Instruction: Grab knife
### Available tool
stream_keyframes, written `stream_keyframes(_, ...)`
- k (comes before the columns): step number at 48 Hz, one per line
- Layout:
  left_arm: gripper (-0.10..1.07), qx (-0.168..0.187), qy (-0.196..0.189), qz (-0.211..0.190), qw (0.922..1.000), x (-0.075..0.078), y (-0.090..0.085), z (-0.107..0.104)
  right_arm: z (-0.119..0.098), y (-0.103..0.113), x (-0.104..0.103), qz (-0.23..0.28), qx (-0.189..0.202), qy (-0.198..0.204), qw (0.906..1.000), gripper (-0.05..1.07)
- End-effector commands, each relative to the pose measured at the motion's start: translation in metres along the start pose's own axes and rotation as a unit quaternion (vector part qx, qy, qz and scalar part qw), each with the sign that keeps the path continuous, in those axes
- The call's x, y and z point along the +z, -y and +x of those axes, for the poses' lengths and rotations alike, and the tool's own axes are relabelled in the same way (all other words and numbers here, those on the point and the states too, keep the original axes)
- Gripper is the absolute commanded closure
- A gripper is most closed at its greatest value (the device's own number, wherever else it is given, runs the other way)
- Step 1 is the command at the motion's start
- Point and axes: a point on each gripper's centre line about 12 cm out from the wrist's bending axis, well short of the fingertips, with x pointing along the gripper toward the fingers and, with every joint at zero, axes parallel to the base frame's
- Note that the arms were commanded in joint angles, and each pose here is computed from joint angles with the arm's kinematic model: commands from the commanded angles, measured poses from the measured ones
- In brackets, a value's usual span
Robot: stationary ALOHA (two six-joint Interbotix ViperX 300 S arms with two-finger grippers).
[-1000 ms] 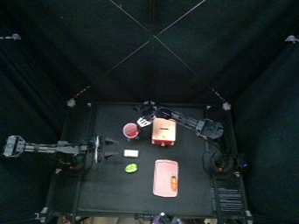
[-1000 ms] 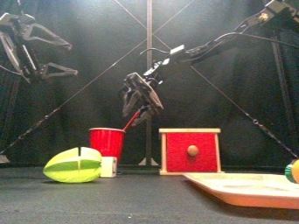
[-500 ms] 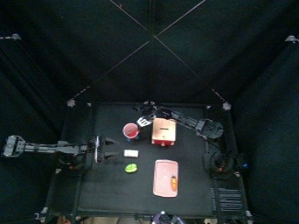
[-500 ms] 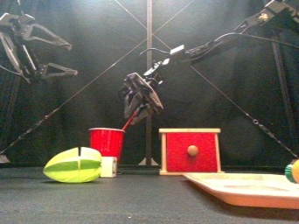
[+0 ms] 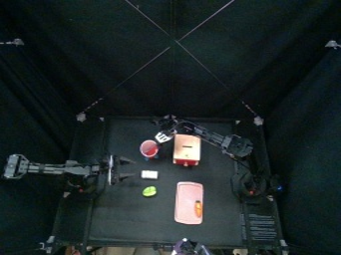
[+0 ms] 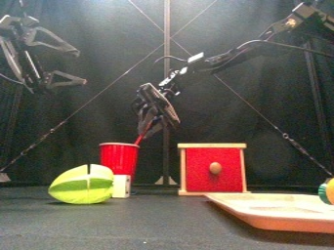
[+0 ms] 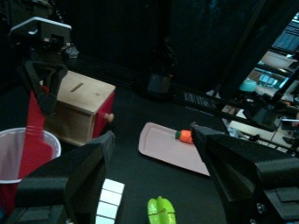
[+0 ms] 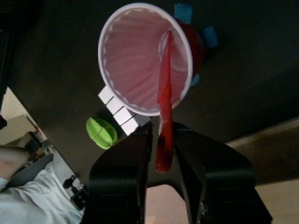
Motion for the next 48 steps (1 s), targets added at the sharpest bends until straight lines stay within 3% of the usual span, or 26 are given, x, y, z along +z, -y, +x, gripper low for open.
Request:
stream_keyframes(1, -0.03, 0.001, 0.006, -0.001, 1.0000, 0.004, 0.000, 0.002, -0.022, -0.009, 0.008, -0.011, 0.006, 0.027, 0.9996, 0.36)
stream_keyframes(10, -0.03, 0.001, 0.006, -0.001, 1.0000, 0.004, 0.000, 0.001, -0.018, -0.006, 0.012, 0.003, 0.000, 0.027, 0.9996, 0.31)
stream_keyframes(14, -0.03, 0.002, 0.006, -0.001, 1.0000, 0.004, 0.000, 0.001, -0.018, -0.002, 0.013, 0.020, -0.021, 0.027, 0.9992, 0.32)
stream_keyframes(22, -0.03, 0.001, 0.006, -0.001, 1.0000, 0.004, 0.000, 0.001, -0.021, 0.004, 0.011, 0.006, -0.067, 0.015, 0.9976, 0.33)
stream_keyframes(34, -0.03, 0.001, 0.006, -0.001, 1.0000, 0.004, 0.000, 0.001, -0.023, -0.003, 0.017, 0.001, -0.060, 0.019, 0.9980, 0.37)
stream_keyframes(48, -0.03, 0.002, 0.005, -0.001, 1.0000, 0.003, 0.000, 0.001, -0.016, -0.010, 0.022, -0.007, -0.059, 0.007, 0.9982, 0.52)
